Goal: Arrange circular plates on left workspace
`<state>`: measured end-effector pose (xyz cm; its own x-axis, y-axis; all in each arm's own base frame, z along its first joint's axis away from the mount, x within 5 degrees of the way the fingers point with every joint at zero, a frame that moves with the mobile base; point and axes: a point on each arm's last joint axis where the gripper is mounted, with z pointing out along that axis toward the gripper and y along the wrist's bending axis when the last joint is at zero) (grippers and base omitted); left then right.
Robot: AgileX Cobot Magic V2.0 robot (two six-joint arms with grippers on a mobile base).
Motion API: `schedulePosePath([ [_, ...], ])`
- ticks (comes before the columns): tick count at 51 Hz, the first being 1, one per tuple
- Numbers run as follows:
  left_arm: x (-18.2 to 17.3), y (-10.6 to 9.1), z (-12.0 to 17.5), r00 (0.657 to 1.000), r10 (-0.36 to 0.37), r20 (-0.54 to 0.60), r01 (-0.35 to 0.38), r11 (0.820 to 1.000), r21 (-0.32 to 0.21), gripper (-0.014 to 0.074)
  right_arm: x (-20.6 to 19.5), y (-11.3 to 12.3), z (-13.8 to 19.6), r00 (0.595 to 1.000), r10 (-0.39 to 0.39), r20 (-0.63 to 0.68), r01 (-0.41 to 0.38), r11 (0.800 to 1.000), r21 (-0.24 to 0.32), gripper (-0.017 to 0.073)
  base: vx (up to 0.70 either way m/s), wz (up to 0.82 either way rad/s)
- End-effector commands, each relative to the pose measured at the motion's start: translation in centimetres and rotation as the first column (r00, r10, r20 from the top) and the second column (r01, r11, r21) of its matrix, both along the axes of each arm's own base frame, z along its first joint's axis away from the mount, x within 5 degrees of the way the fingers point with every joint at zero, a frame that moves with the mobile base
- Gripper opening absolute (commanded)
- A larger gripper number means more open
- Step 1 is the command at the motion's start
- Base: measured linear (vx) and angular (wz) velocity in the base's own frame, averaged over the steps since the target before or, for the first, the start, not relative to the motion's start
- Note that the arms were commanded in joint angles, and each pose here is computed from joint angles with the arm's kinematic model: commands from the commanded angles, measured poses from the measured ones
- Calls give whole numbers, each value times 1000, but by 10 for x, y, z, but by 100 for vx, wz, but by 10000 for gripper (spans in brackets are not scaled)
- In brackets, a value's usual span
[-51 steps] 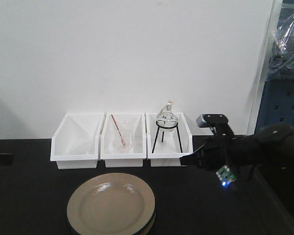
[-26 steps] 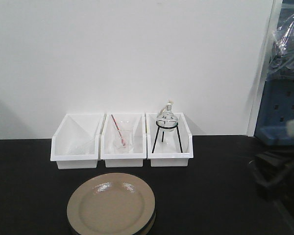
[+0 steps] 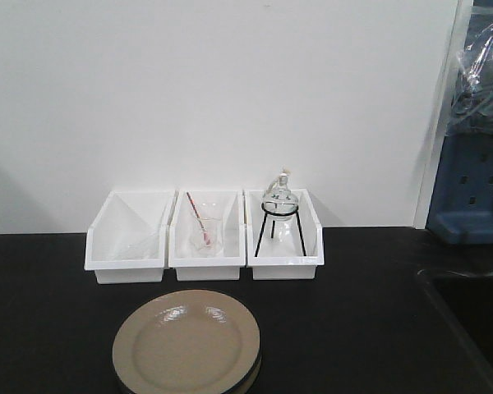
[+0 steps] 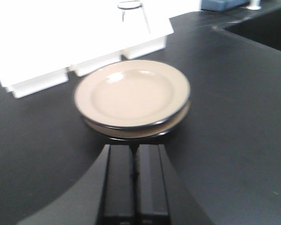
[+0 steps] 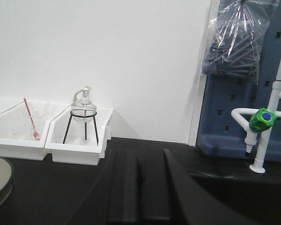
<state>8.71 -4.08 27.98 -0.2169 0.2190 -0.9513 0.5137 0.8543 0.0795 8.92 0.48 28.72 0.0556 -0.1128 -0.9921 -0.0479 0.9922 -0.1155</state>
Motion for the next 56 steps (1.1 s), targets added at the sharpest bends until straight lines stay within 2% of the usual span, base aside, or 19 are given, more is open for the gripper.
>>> schedulePosePath([
  [1,-1,-4,11,999,-35,29,37,998,-58,0,0,-4,7,998,-48,45,48,999,-5,-2,0,0],
  [10,-4,-8,10,996,-87,7,87,994,-61,0,1,-3,0,999,-37,19,38,999,-10,-2,0,0],
  [17,-5,-9,10,996,-92,5,92,994,-62,0,1,-3,0,999,-37,19,38,999,-10,-2,0,0],
  [24,-17,-10,9,994,-88,65,91,995,-45,0,1,-3,0,999,-37,19,38,999,-10,-2,0,0],
  [27,-23,-10,1,994,-85,71,85,996,-5,0,1,-3,0,999,-37,19,38,999,-10,-2,0,0],
  [29,-28,-9,-7,994,-85,72,79,994,72,0,1,-3,0,999,-37,19,38,999,-10,-2,0,0],
  [31,-33,-6,-15,994,-54,93,42,991,128,0,1,-3,0,999,-37,19,38,999,-10,-2,0,0],
  [34,-39,-4,-22,994,-17,109,3,992,125,0,1,-3,0,999,-37,19,38,999,-10,-2,0,0],
  [40,-47,4,-36,982,92,163,-109,989,100,0,1,-3,0,999,-37,19,38,999,-10,-2,0,0],
  [42,-49,8,-41,972,148,185,-163,984,69,0,1,-3,0,999,-37,19,38,999,-10,-2,0,0],
  [45,-50,13,-50,955,210,210,-225,973,51,0,1,-3,0,999,-37,19,38,999,-10,-2,0,0],
  [50,-41,24,-67,929,337,150,-341,940,0,0,1,-3,0,999,-34,17,34,999,-10,-2,0,0],
  [52,-39,29,-73,908,389,155,-391,920,-14,0,1,-3,0,999,-34,17,34,999,-10,-2,0,0],
  [56,-34,35,-88,881,454,137,-447,891,-74,0,1,-3,0,999,-35,16,35,999,-10,-2,0,0],
])
